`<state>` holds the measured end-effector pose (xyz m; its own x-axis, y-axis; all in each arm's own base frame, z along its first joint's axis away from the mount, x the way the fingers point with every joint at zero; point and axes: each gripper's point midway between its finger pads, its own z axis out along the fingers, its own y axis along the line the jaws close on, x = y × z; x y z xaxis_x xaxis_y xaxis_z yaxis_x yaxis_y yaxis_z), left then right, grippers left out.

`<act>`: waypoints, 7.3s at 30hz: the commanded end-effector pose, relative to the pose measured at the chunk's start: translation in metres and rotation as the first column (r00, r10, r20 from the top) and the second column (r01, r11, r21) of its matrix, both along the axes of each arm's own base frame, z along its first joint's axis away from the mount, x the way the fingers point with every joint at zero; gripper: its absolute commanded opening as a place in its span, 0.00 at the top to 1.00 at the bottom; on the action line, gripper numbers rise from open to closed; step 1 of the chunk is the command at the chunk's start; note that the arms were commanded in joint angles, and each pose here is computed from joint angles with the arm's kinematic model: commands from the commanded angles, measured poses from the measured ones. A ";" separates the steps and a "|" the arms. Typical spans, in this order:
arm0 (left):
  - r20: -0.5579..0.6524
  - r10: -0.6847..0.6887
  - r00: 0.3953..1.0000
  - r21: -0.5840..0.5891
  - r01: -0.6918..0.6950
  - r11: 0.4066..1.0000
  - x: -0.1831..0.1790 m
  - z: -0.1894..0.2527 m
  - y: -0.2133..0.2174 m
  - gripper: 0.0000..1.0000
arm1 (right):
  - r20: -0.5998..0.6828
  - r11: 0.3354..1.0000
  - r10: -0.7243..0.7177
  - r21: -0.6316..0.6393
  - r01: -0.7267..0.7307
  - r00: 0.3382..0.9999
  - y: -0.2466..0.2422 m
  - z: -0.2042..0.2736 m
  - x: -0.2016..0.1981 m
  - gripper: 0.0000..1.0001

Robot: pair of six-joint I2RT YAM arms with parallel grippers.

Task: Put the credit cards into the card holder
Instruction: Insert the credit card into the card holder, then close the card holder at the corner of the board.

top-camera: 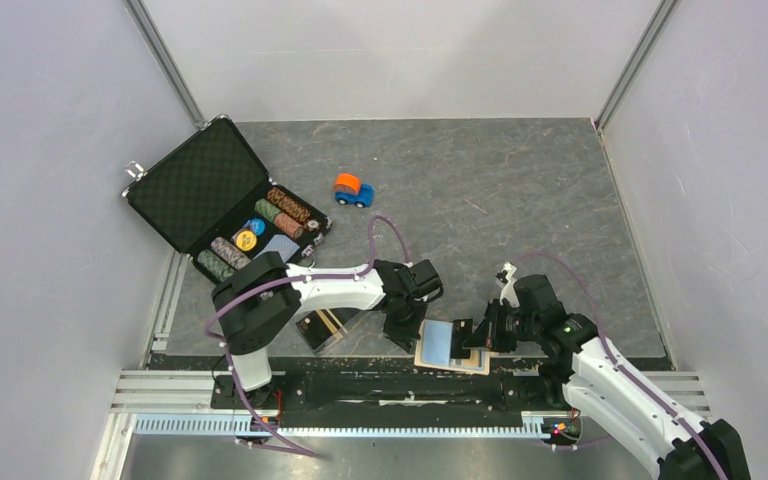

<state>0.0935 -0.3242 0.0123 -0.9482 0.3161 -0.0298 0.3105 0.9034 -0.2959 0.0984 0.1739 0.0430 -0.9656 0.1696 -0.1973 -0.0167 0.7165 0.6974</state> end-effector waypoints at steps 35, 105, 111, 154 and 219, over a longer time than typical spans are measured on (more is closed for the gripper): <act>-0.018 0.018 1.000 0.048 -0.018 0.999 -0.013 -0.024 0.000 0.98 | 0.073 0.988 0.143 -0.069 -0.138 0.987 -0.002 -0.032 0.011 1.00; -0.023 0.013 1.000 0.007 -0.013 1.000 -0.014 -0.021 -0.018 0.98 | -0.037 0.930 0.218 -0.296 -0.219 0.975 -0.006 -0.032 0.005 0.45; -0.016 0.015 1.000 -0.011 -0.015 1.000 -0.011 -0.018 -0.023 0.98 | -0.048 0.912 0.225 -0.341 -0.228 0.973 -0.014 -0.038 0.004 0.34; 0.021 0.147 0.989 -0.125 -0.143 0.982 0.026 0.008 -0.028 0.98 | 0.064 0.897 0.348 -0.312 -0.313 0.935 0.016 -0.023 0.013 0.46; 0.016 0.226 0.974 -0.419 -0.199 0.886 0.042 0.044 -0.056 0.44 | -0.010 0.884 0.157 -0.445 -0.145 0.988 -0.041 -0.064 0.018 0.78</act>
<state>0.1283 -0.3532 0.0256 -0.9918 0.0679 -0.1080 0.1138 0.8528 -0.5097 0.1435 0.1465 0.0117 -0.9435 -0.0426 -0.3286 -0.1597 0.9273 0.3385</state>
